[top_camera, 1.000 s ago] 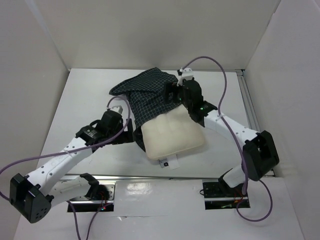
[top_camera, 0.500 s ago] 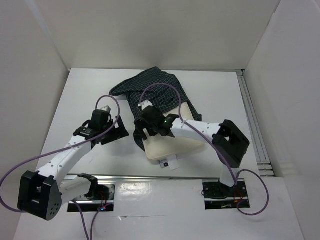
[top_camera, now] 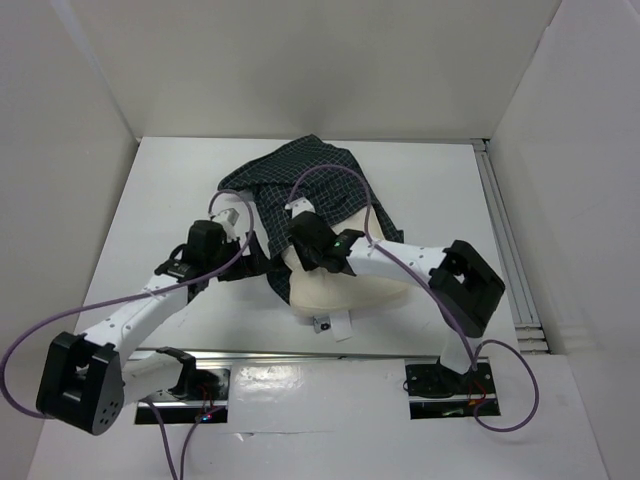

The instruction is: Put the pillow into the pillowcase

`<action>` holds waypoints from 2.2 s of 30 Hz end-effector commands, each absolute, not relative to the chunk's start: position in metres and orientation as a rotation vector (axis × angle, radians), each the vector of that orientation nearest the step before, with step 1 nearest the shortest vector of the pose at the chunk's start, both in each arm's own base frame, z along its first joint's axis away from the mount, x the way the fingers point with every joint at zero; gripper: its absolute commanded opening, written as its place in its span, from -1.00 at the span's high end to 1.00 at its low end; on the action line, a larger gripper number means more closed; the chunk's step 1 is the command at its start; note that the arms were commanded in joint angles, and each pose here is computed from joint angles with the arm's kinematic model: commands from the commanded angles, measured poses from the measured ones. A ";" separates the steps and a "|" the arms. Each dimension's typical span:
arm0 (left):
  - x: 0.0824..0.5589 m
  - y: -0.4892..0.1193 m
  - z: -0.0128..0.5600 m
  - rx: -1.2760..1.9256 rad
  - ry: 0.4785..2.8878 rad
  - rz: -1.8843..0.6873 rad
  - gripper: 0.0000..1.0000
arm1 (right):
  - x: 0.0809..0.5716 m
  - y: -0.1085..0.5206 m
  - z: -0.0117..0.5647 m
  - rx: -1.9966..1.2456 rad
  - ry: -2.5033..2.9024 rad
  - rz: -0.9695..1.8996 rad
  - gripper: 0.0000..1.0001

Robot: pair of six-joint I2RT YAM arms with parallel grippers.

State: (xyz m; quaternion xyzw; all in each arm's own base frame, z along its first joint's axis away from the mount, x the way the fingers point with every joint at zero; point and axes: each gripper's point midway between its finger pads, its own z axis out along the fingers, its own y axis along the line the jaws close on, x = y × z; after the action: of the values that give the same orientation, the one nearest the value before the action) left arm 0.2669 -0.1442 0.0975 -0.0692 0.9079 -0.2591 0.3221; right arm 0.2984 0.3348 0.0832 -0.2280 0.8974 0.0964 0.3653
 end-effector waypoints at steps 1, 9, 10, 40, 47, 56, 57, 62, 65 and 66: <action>0.281 -0.171 0.099 0.022 2.313 -0.737 -1.00 | 0.286 0.347 0.120 -0.656 2.234 0.474 1.00; 0.299 -0.186 0.078 0.039 2.377 -0.685 -0.86 | 0.298 0.351 0.164 -0.634 2.139 0.552 1.00; 0.300 -0.190 0.074 0.033 2.382 -0.696 -0.86 | 0.298 0.352 0.164 -0.621 2.144 0.559 1.00; 0.123 -0.310 0.158 0.674 2.301 -1.453 1.00 | 0.389 0.335 0.311 0.484 0.964 0.731 1.00; 0.071 -0.366 0.163 1.044 2.202 -1.638 1.00 | 0.384 0.358 0.294 0.421 1.032 0.823 1.00; 0.117 -0.350 0.175 0.870 2.314 -1.175 -1.00 | 0.322 0.364 0.248 0.027 1.303 1.038 0.31; 0.126 -0.343 0.188 0.834 2.300 -1.102 -1.00 | 0.315 0.367 0.239 0.027 1.380 1.122 -0.02; 0.160 -0.301 0.237 0.630 2.233 -0.904 -1.00 | 0.300 0.357 0.198 -0.201 1.724 1.109 -0.87; 0.181 -0.277 0.246 0.497 2.258 -0.793 -1.00 | 0.300 0.336 0.197 -0.264 1.836 1.020 -0.98; 0.186 -0.273 0.249 0.461 2.260 -0.781 -1.00 | 0.301 0.327 0.195 -0.262 1.856 0.985 -0.98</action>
State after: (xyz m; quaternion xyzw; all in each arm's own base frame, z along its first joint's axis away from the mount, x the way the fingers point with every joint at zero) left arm 0.1706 -0.3033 0.2622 0.2161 0.8365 -0.3639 0.3480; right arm 0.3204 0.3387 0.2217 -0.0669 0.6994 0.4334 0.5644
